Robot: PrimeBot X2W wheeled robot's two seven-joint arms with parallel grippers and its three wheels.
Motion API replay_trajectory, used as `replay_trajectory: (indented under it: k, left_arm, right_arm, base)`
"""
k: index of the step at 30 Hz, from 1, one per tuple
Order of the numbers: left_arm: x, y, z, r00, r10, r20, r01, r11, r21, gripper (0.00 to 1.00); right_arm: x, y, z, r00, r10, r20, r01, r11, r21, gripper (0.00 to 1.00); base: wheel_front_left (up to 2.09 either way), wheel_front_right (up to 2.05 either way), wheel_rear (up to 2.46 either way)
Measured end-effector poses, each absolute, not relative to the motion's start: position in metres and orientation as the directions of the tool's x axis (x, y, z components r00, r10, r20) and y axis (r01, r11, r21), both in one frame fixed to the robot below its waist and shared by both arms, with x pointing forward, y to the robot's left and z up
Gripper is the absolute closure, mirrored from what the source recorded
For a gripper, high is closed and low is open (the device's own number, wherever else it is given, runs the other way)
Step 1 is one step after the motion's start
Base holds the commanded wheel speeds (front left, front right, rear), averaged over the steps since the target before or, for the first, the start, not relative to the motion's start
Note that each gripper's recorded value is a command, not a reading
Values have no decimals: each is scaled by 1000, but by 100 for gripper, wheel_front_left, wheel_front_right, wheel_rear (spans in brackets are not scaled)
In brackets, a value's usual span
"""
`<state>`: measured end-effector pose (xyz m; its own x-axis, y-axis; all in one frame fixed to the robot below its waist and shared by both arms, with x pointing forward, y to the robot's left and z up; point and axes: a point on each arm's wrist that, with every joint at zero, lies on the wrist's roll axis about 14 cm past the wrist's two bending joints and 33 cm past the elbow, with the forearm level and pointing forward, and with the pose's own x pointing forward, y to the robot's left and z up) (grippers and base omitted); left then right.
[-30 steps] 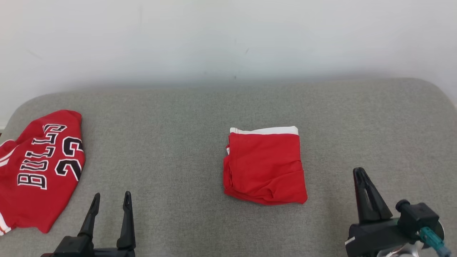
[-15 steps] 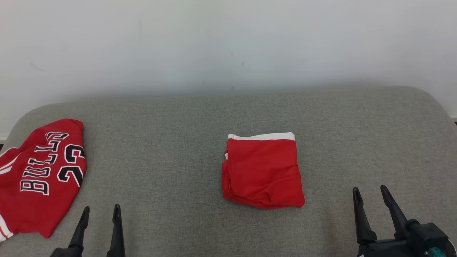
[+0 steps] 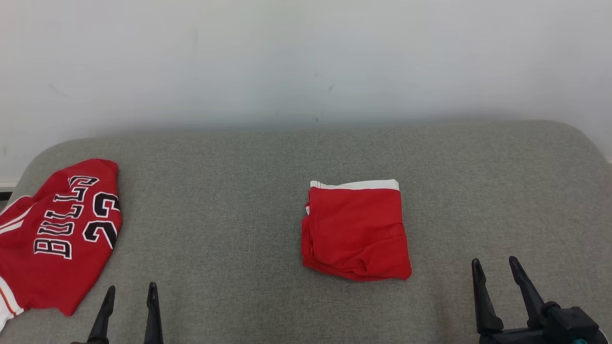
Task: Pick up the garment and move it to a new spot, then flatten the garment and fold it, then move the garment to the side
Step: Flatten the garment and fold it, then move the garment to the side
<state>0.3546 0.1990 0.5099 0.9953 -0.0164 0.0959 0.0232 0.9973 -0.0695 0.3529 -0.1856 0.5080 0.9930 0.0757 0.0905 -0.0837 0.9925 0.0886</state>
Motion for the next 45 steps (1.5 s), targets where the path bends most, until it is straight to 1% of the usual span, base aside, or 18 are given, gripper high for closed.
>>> replay_trajectory:
  k: [25,31,38,45]
  left_arm:
    - [353,197,505,996,-34,81,39,998,-59,0]
    - [352,198,505,996,-30,78,35,998,-59,0]
    - [352,198,502,997,-28,70,33,997,-63,0]
    - [358,195,500,997,-29,65,34,997,-73,0]
  right_arm:
    - [351,-184,502,995,76,72,-82,993,89,0]
    - [354,-179,500,993,102,59,-106,991,76,0]
    - [379,-170,518,983,156,102,-161,986,44,0]
    - [425,-161,539,970,212,121,-212,977,-15,0]
  base:
    - [0,0,0]
    - [0,0,0]
    - [0,0,0]
    - [0,0,0]
